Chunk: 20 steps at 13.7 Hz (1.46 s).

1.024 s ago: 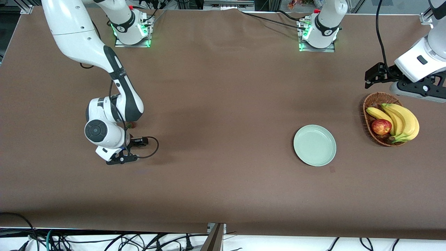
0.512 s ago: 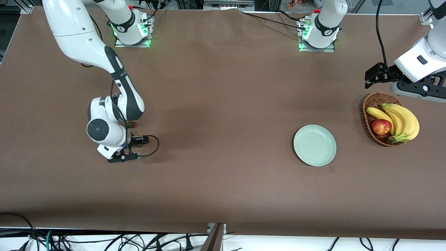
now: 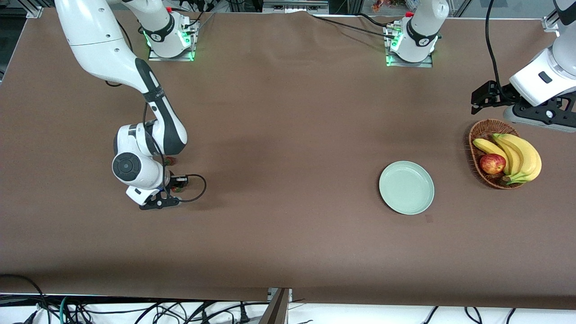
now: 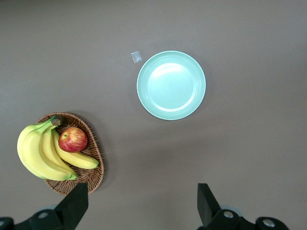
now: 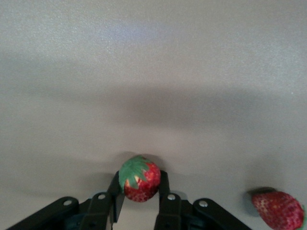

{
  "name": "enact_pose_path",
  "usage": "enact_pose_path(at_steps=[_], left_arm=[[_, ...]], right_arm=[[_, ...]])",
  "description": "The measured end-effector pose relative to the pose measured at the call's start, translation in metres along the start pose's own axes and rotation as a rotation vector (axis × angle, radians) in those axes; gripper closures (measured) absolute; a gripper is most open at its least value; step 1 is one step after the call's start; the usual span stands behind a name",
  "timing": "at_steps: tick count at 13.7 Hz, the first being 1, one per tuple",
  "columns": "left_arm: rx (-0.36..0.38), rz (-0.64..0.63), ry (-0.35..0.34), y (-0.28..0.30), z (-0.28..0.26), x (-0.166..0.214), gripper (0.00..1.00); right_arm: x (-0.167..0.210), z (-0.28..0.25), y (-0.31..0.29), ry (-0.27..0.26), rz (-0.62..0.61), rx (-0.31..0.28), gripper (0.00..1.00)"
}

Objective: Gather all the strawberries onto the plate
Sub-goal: 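Lower the right gripper and grasp one strawberry, then carry the strawberry to mid-table with the right gripper and release it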

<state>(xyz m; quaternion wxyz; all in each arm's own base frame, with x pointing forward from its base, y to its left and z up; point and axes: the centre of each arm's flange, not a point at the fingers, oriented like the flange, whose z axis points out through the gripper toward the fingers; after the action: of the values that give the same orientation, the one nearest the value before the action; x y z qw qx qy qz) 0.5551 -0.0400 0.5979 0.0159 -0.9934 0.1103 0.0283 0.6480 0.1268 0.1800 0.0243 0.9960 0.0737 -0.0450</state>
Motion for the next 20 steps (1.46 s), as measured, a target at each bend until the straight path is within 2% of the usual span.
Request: enact_pose_path(at_steps=[3,6,10,13,15,18,20], left_arm=[[0.000,0.000,0.000,0.000,0.000,0.000,0.00],[0.000,0.000,0.000,0.000,0.000,0.000,0.00],[0.000,0.001,0.000,0.000,0.000,0.000,0.00],[0.000,0.001,0.000,0.000,0.000,0.000,0.00],[0.000,0.001,0.000,0.000,0.000,0.000,0.00],[0.000,0.001,0.000,0.000,0.000,0.000,0.00],[0.000,0.001,0.000,0.000,0.000,0.000,0.00]], right_arm=[[0.003,-0.005,-0.013,0.016,0.021,0.002,0.68],[0.013,-0.030,-0.066,0.075,0.086,0.011,0.68],[0.004,-0.043,-0.202,0.130,0.226,0.041,0.68],[-0.014,-0.042,-0.314,0.174,0.354,0.090,0.68],[-0.029,-0.044,-0.377,0.202,0.423,0.151,0.68],[-0.055,-0.043,-0.450,0.252,0.466,0.333,0.68],[-0.070,-0.034,-0.479,0.271,0.446,0.388,0.68]])
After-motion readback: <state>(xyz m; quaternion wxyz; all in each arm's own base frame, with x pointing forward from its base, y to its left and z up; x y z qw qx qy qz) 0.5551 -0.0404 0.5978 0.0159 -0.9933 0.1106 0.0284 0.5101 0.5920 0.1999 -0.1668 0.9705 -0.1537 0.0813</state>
